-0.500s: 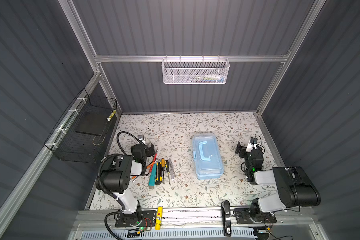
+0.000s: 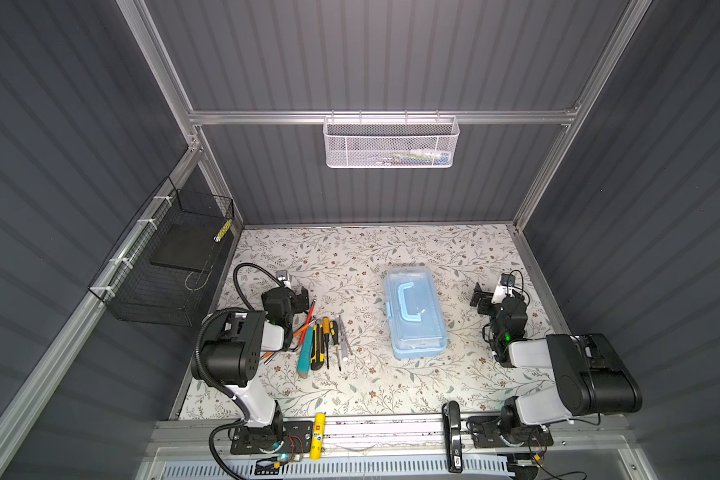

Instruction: Pack the tool kit

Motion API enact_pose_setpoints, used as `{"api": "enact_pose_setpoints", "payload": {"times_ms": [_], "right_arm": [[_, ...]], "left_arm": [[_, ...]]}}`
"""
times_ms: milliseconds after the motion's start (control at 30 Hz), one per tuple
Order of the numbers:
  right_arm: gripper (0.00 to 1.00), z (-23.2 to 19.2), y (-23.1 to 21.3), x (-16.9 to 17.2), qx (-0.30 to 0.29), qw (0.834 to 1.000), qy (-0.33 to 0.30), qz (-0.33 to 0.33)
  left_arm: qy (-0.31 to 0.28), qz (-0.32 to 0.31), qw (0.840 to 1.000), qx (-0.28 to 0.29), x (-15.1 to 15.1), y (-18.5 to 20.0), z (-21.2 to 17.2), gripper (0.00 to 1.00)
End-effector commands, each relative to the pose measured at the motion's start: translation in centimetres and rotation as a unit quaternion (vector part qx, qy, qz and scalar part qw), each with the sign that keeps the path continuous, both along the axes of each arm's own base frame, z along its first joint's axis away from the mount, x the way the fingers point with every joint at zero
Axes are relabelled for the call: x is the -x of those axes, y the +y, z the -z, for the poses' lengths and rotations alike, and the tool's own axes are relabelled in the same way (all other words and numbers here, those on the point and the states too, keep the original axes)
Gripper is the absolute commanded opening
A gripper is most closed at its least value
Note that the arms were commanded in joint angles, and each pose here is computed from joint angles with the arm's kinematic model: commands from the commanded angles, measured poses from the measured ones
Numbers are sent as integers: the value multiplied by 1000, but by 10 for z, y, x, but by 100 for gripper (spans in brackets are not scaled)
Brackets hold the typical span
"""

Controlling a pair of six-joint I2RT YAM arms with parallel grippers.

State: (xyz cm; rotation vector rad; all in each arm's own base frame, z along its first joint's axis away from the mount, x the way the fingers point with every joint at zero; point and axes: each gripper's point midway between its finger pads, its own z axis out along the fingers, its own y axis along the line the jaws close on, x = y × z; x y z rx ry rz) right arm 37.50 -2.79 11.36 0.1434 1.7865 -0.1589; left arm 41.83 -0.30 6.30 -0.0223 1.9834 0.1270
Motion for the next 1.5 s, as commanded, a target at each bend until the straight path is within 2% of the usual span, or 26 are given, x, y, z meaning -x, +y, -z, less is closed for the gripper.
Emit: {"api": "enact_pose_setpoints", "payload": {"times_ms": [0, 533, 833, 933, 1033, 1100, 1167, 1233, 1333, 1400, 1467], "right_arm": [[99, -10, -1, -6, -9, 1000, -10, -3], [99, -9, -1, -6, -12, 1000, -9, -5], [99, -7, -2, -10, -37, 999, 2, -28], [99, -11, -3, -10, -35, 999, 1, -23], [97, -23, -6, -7, -30, 1000, 3, -9], [95, -36, 5, -7, -8, 1000, 13, -17], [93, -53, 18, -7, -4, 999, 34, -25], [89, -67, 45, -4, -36, 994, 75, -71], [83, -90, 90, 7, -57, 979, 136, -138], [80, -100, 118, 22, -66, 965, 179, -182], [77, -109, 147, 38, -88, 946, 208, -231]], "left_arm": [[0, 3, 1000, 2, 0, -1, -1, 99], [-1, 2, 1000, 2, 0, -1, -1, 99], [-2, 2, 1000, 3, 1, -1, -2, 100], [4, -24, 1000, 1, -3, 8, -11, 99], [45, -43, 998, -1, -8, 12, -31, 99], [62, -58, 995, 43, -7, 9, -51, 100], [73, 1, 992, 104, -6, -19, -69, 100], [84, 54, 980, 169, 0, -48, -82, 99], [108, 109, 960, 233, 15, -83, -85, 100], [126, 146, 951, 243, 29, -112, -81, 99], [141, 177, 946, 231, 45, -139, -76, 99]]}}
